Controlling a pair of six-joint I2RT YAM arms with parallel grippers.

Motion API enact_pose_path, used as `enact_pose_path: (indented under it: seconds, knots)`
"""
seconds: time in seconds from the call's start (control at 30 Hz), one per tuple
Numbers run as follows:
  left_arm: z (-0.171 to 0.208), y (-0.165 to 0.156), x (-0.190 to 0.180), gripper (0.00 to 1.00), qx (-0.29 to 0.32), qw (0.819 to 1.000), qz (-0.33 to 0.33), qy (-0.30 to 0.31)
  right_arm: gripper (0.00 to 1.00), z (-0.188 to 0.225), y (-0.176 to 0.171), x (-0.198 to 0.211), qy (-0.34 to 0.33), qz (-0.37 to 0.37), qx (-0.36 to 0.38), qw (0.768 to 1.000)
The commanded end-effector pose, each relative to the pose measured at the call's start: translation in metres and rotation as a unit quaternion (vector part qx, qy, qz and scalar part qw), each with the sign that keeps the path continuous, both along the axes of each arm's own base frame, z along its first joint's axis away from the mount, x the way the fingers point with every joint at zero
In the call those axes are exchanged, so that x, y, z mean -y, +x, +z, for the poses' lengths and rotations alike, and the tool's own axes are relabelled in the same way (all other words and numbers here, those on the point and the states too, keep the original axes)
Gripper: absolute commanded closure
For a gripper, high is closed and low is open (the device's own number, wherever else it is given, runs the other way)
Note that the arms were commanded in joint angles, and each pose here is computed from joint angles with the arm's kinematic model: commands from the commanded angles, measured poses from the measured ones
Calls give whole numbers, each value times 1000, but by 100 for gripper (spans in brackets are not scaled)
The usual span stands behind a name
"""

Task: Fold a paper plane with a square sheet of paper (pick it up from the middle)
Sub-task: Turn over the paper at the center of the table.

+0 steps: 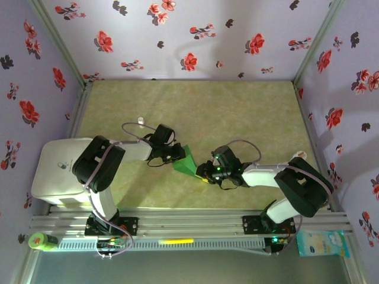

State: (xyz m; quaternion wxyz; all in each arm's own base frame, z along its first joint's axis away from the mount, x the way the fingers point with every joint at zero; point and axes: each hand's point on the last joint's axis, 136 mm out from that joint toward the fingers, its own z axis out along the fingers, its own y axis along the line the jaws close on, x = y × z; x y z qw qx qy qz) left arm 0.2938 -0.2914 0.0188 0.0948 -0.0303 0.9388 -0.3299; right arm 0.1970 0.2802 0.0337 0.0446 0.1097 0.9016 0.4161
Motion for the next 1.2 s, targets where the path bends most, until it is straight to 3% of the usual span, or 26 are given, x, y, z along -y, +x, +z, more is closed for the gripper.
enact_pose_path:
  seconds: [0.0, 0.37, 0.73, 0.9, 1.17]
  knots:
    - [-20, -7, -12, 87, -29, 999, 13, 21, 71, -4, 5, 3, -5, -10, 13, 1000]
    - [10, 5, 1, 84, -19, 998, 26, -48, 89, -5, 2, 5, -2, -6, 16, 1000]
    - [80, 15, 0, 69, 50, 996, 19, -73, 97, 14, 3, 16, -23, 14, 64, 998]
    - [118, 18, -21, 66, 120, 991, 37, -43, 98, 37, 10, 39, -92, 33, 134, 986]
    - [163, 14, -59, 63, 219, 972, 82, -11, 100, 82, 25, 88, -247, 61, 239, 937]
